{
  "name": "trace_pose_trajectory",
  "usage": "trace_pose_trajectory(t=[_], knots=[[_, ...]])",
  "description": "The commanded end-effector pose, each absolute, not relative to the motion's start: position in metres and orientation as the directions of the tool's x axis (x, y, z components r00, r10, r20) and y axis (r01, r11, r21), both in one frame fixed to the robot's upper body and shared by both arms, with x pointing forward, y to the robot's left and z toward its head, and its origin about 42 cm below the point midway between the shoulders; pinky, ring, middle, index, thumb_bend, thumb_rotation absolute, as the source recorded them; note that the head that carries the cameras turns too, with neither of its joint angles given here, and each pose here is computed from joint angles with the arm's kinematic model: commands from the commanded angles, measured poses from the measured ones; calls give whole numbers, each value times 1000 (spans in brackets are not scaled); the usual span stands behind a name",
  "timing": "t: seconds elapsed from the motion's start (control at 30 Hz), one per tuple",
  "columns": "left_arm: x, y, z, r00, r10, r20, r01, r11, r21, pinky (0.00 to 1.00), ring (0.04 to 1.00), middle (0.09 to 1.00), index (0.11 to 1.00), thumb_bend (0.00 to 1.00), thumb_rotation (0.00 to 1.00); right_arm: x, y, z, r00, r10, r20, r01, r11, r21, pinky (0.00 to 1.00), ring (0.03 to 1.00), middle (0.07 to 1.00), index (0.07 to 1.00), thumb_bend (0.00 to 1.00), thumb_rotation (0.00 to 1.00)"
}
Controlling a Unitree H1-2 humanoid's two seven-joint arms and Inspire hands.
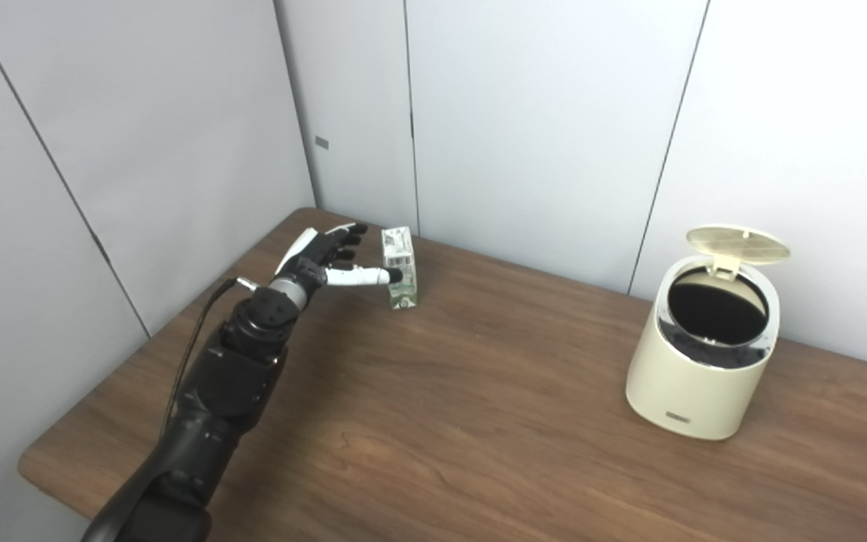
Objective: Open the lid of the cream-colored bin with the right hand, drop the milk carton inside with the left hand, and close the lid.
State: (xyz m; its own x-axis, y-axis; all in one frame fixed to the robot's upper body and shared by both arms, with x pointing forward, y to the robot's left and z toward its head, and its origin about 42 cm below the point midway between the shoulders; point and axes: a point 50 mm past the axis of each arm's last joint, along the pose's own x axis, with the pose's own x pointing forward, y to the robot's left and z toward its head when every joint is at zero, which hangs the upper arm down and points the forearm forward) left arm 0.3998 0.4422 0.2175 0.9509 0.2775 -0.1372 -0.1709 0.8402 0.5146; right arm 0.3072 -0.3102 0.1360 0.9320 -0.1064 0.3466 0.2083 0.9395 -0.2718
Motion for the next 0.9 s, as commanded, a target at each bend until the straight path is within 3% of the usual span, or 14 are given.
trace_pose_trajectory(t=[0.0,0.77,0.87], knots=[[410,444,255,965,263,-18,-212,813,543,832,914,938,956,1000,314,302,-308,133,928,-107,356,213,938,-272,333,561,631,594,976,894],[422,434,250,974,220,-53,-159,834,529,858,913,919,939,1000,316,295,-306,134,933,-110,342,213,936,-279,345,571,636,598,951,893],[423,433,250,974,220,-57,-153,821,551,814,882,901,928,1000,330,294,-306,135,936,-114,332,214,935,-283,344,572,637,600,960,900]])
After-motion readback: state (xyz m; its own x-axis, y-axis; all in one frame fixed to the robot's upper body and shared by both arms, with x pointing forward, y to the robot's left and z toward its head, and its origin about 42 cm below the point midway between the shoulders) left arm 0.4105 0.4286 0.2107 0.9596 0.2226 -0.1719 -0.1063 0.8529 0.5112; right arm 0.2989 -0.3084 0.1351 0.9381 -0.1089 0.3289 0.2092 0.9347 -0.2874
